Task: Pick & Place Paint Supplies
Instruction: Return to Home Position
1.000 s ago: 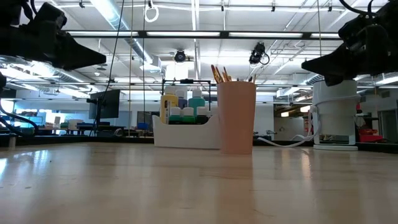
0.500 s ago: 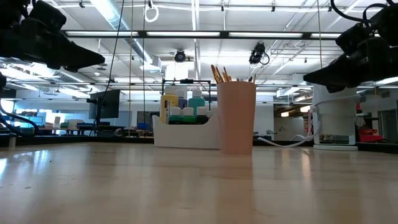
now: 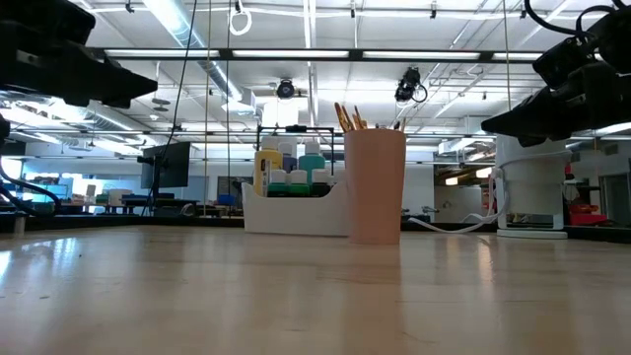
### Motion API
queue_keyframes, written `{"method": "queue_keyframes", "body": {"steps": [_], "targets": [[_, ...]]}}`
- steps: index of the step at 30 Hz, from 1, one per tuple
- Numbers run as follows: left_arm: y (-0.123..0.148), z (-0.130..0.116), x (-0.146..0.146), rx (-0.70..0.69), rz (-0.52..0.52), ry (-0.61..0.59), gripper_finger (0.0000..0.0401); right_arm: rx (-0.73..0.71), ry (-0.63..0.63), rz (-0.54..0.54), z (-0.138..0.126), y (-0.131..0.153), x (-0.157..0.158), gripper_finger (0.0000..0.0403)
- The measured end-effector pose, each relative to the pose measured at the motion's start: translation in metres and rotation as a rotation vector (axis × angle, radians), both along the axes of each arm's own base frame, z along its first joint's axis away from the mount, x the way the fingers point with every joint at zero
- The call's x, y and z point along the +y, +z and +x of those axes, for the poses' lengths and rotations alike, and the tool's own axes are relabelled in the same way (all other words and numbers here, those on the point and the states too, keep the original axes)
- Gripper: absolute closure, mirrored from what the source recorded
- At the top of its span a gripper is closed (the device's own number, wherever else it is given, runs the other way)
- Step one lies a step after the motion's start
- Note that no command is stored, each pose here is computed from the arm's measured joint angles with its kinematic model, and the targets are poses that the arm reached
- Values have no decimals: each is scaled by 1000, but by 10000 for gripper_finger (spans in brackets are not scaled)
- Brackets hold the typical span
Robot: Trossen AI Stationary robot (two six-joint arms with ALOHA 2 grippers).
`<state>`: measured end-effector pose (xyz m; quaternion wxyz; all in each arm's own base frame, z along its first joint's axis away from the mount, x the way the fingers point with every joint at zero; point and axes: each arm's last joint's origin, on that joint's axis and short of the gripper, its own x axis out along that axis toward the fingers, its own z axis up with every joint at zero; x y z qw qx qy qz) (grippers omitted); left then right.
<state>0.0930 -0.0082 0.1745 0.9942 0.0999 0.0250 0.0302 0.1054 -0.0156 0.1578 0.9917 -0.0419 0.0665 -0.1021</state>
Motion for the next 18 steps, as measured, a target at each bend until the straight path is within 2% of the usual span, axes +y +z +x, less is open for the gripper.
{"method": "queue_keyframes", "body": {"steps": [7,12,16,18], "targets": [[1,0,0,-12,1,-9,297,0,0,0,0,0,0,396],[10,0,0,-105,34,-11,297,-5,-1,-1,0,1,0,396],[-3,4,-1,-96,7,-19,297,-5,-1,-1,0,1,0,396],[-3,5,-2,-103,4,-61,297,-6,-1,-2,0,1,0,396]]}}
